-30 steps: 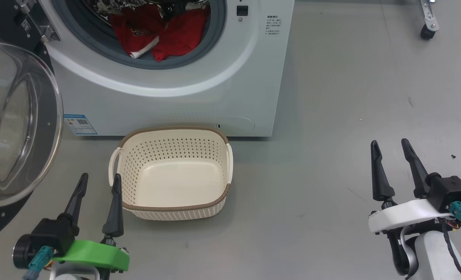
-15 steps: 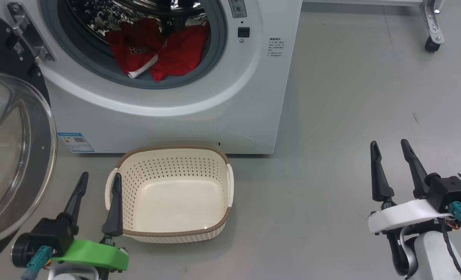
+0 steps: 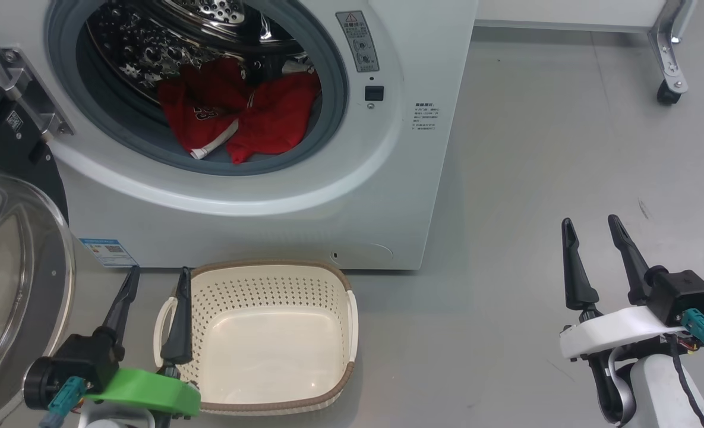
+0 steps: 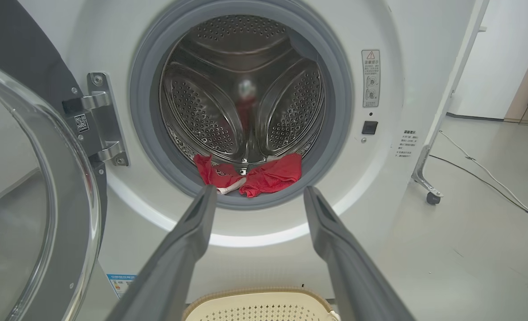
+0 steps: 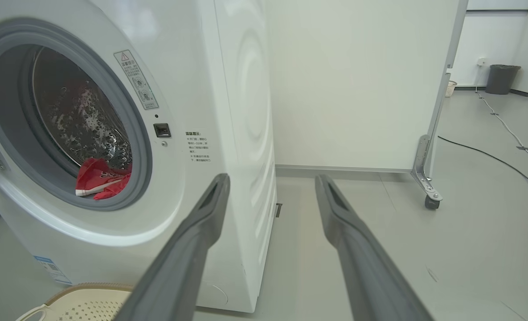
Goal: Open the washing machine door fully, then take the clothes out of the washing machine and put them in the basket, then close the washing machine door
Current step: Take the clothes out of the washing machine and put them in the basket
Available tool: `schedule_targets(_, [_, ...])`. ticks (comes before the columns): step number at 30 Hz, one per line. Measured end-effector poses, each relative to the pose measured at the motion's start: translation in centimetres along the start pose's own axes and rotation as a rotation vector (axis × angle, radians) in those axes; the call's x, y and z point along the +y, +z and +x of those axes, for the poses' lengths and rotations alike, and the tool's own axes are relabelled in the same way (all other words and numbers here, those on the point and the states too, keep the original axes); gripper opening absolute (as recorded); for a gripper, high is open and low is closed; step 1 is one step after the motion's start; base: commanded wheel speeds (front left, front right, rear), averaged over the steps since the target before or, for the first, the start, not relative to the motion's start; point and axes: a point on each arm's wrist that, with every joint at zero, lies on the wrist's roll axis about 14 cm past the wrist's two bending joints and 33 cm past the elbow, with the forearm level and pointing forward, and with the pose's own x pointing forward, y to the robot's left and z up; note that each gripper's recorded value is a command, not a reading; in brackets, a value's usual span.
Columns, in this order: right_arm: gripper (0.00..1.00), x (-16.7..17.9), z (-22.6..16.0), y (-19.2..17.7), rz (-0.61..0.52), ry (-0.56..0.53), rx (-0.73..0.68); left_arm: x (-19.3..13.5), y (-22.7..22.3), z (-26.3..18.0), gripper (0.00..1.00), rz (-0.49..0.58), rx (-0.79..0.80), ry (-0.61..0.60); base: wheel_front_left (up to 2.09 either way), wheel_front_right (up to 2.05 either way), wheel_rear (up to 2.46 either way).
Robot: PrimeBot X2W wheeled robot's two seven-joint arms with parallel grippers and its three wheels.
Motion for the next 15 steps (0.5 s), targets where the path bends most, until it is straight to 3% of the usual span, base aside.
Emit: schedule_targets(15, [1.0, 0.15, -0.1, 0.14, -0.001, 0.004, -0.003, 0.1, -0.86, -0.61, 1.0, -0.022, 0.027, 0.006, 0.69, -0.63, -0.05])
